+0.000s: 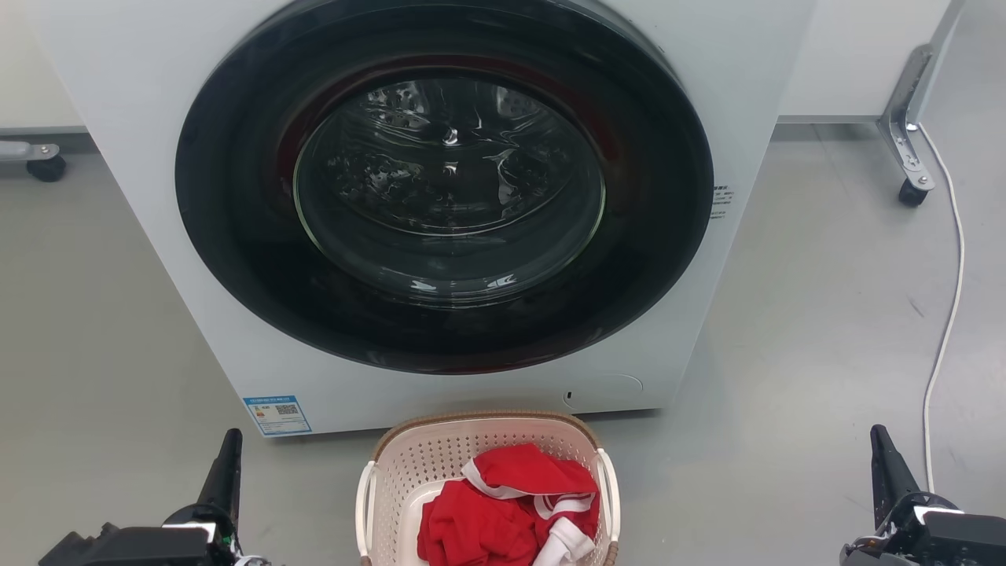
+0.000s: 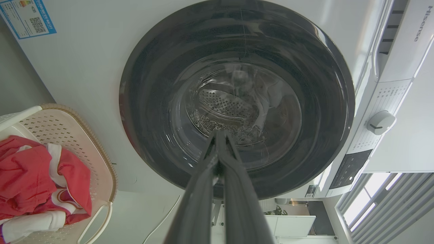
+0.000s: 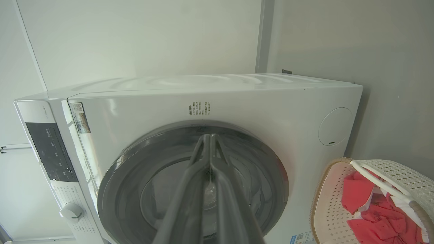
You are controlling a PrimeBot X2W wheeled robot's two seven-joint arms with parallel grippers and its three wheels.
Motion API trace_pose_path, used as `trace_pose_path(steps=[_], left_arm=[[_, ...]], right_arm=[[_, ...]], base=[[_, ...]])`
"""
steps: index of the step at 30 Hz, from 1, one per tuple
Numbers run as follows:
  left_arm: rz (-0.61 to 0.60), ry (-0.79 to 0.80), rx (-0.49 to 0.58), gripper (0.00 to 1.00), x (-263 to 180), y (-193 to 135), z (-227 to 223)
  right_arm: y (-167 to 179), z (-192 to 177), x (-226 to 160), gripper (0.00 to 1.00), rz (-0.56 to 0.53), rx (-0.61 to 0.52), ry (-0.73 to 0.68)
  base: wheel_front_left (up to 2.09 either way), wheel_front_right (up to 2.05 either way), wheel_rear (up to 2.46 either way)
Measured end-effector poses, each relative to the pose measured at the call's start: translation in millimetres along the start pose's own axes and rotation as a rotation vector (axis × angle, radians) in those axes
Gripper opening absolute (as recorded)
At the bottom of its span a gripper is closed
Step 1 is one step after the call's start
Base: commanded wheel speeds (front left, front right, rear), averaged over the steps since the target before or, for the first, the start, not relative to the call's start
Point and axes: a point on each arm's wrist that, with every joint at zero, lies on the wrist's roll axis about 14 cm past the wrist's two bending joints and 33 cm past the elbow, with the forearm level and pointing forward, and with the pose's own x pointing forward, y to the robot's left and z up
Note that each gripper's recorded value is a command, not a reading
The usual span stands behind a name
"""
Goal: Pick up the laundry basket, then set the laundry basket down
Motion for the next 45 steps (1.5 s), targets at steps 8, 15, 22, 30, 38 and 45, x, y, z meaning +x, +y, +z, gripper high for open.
trace_pose_path(steps=[8, 15, 22, 30, 38, 45], left_arm=[[0.0, 0.0, 0.0, 0.0, 0.0, 0.0, 0.0], [0.0, 0.0, 0.0, 0.0, 0.0, 0.0, 0.0], [0.0, 0.0, 0.0, 0.0, 0.0, 0.0, 0.0], [0.0, 0.0, 0.0, 0.0, 0.0, 0.0, 0.0], [0.0, 0.0, 0.0, 0.0, 0.0, 0.0, 0.0], [0.0, 0.0, 0.0, 0.0, 0.0, 0.0, 0.0]], right_arm=[[0.0, 0.0, 0.0, 0.0, 0.0, 0.0, 0.0], [0.0, 0.0, 0.0, 0.0, 0.0, 0.0, 0.0], [0.0, 0.0, 0.0, 0.0, 0.0, 0.0, 0.0], [0.0, 0.0, 0.0, 0.0, 0.0, 0.0, 0.0], [0.1, 0.0, 0.0, 0.0, 0.0, 0.0, 0.0], [0.1, 0.0, 0.0, 0.0, 0.0, 0.0, 0.0]], base=[[0.0, 0.0, 0.0], [0.0, 0.0, 0.0], [0.0, 0.0, 0.0], [0.0, 0.0, 0.0], [0.0, 0.0, 0.0], [0.0, 0.0, 0.0]])
